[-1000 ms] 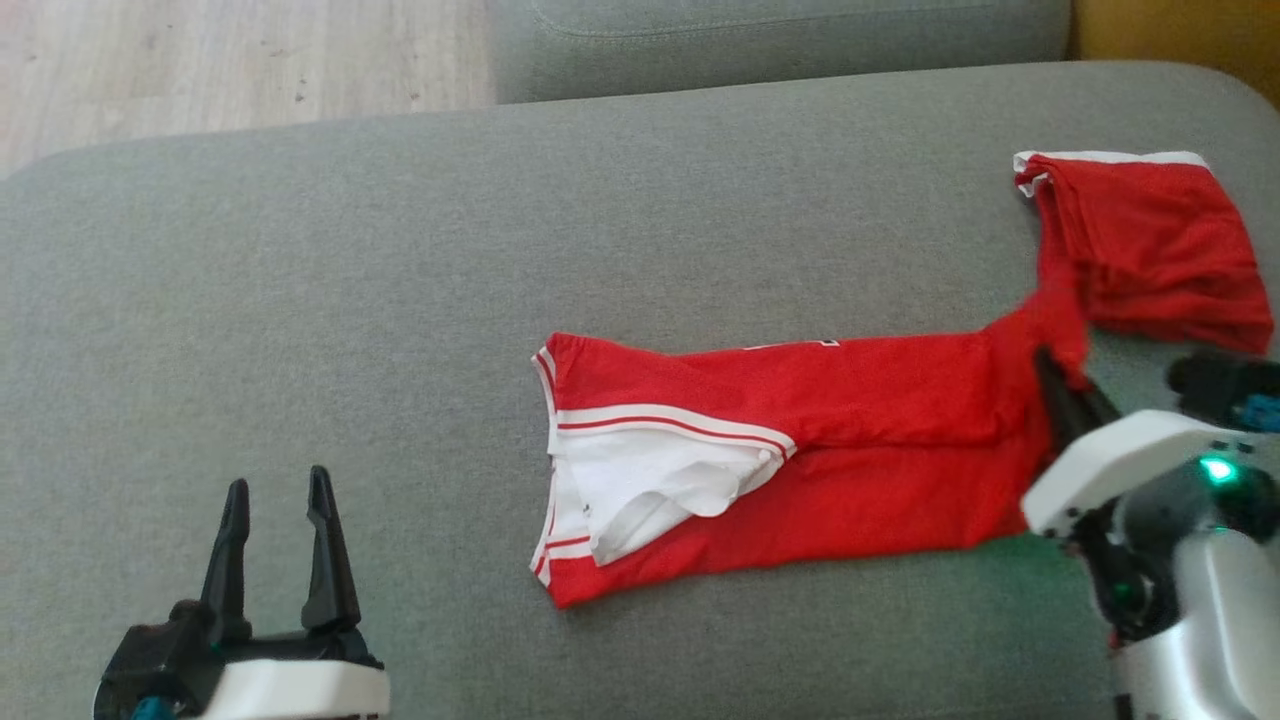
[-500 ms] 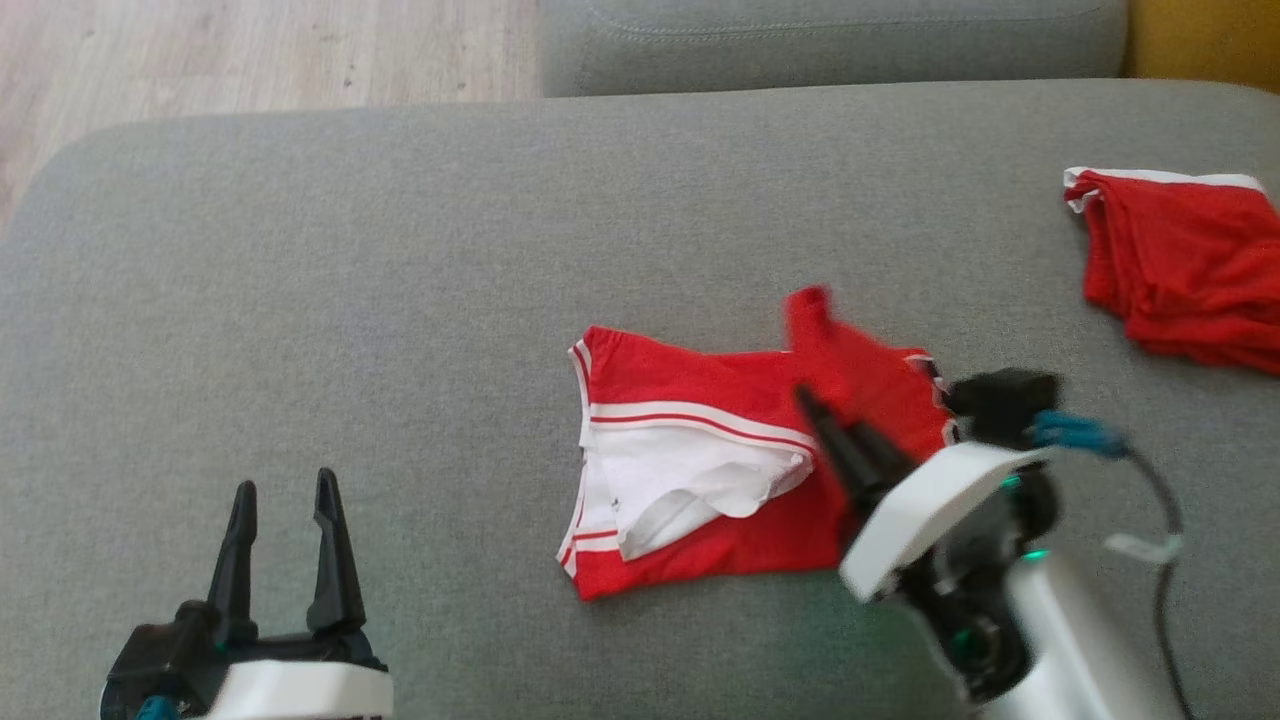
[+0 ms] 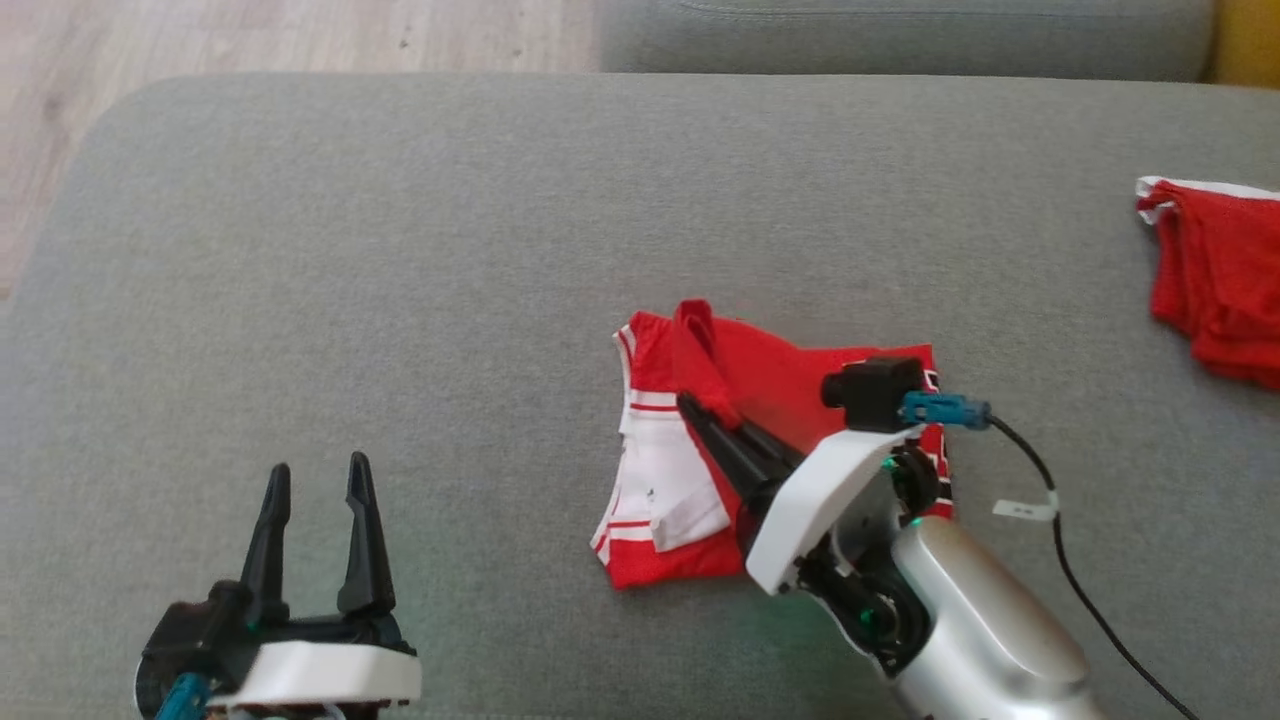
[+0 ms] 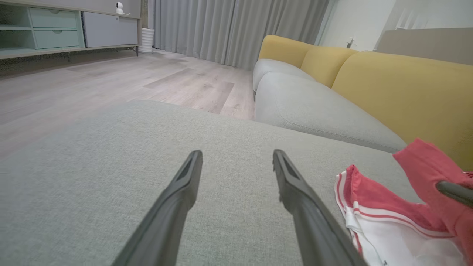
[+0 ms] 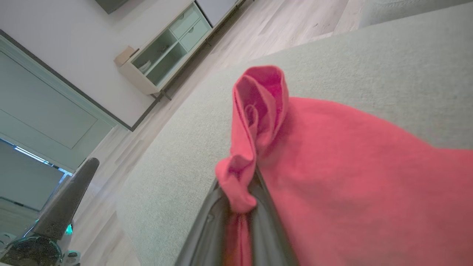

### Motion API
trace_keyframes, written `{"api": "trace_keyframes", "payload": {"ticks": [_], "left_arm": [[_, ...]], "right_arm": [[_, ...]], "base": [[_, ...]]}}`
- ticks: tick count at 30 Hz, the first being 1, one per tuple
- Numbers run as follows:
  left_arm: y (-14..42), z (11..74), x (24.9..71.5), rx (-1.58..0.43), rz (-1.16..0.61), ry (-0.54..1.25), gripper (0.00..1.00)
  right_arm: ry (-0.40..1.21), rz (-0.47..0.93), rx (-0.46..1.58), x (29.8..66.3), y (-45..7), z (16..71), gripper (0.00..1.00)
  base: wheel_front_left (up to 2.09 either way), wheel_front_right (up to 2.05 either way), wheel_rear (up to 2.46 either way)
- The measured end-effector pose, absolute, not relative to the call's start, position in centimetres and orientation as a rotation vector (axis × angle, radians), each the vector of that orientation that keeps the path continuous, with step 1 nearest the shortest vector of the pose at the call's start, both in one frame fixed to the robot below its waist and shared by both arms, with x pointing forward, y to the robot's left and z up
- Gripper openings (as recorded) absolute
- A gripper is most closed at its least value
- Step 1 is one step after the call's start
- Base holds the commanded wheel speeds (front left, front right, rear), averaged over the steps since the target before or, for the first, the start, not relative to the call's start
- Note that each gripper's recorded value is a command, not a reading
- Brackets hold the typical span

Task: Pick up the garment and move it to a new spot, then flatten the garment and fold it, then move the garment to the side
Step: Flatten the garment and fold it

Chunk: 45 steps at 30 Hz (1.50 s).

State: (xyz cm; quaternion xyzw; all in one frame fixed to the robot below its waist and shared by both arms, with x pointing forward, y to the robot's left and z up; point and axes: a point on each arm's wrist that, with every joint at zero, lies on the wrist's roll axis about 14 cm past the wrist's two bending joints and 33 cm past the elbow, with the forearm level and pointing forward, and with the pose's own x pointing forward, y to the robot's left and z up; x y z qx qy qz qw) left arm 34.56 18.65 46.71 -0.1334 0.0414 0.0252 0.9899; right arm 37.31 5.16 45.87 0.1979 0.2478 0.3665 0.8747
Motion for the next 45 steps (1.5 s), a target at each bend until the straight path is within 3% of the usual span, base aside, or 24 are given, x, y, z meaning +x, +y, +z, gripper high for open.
{"api": "trace_keyframes", "payload": {"ticks": [3, 4, 5, 6, 17, 24, 30, 35, 45], "left_arm": [[19.0, 46.5, 34.4, -0.269, 0.060, 0.087, 1.00], [19.0, 46.5, 34.4, -0.269, 0.063, 0.088, 1.00], [19.1, 46.5, 34.4, -0.270, 0.066, 0.085, 1.00], [19.1, 46.6, 34.4, -0.270, 0.067, 0.081, 1.00], [17.8, 46.4, 34.8, -0.281, 0.026, 0.090, 1.00], [15.7, 46.7, 35.8, -0.283, -0.051, 0.083, 1.00], [13.9, 47.6, 37.1, -0.277, -0.124, 0.063, 1.00], [12.9, 48.1, 37.5, -0.273, -0.156, 0.055, 1.00], [13.0, 47.3, 35.3, -0.293, -0.146, 0.082, 1.00]], "right_arm": [[0.554, 0.789, 0.405, 36.9, 6.0, 45.0, 0.01], [0.561, 0.794, 0.405, 36.8, 6.2, 44.7, 0.25], [0.572, 0.796, 0.417, 36.7, 6.4, 44.6, 0.73], [0.580, 0.794, 0.437, 36.6, 6.5, 44.4, 1.00], [0.493, 0.782, 0.494, 38.2, 6.7, 46.3, 1.00], [0.264, 0.631, 0.394, 43.0, 2.1, 48.9, 1.00], [0.097, 0.502, 0.211, 44.9, -2.7, 50.9, 1.00], [0.061, 0.382, 0.120, 43.3, -7.1, 50.2, 1.00], [0.039, 0.176, 0.147, 37.0, -13.8, 48.5, 1.00]], "base": [[0.00, 0.00, 0.00], [0.00, 0.00, 0.00], [0.00, 0.00, 0.00], [0.00, 0.00, 0.00], [0.00, 0.00, 0.00], [0.00, 0.00, 0.00], [0.00, 0.00, 0.00], [0.00, 0.00, 0.00], [0.00, 0.00, 0.00]]}}
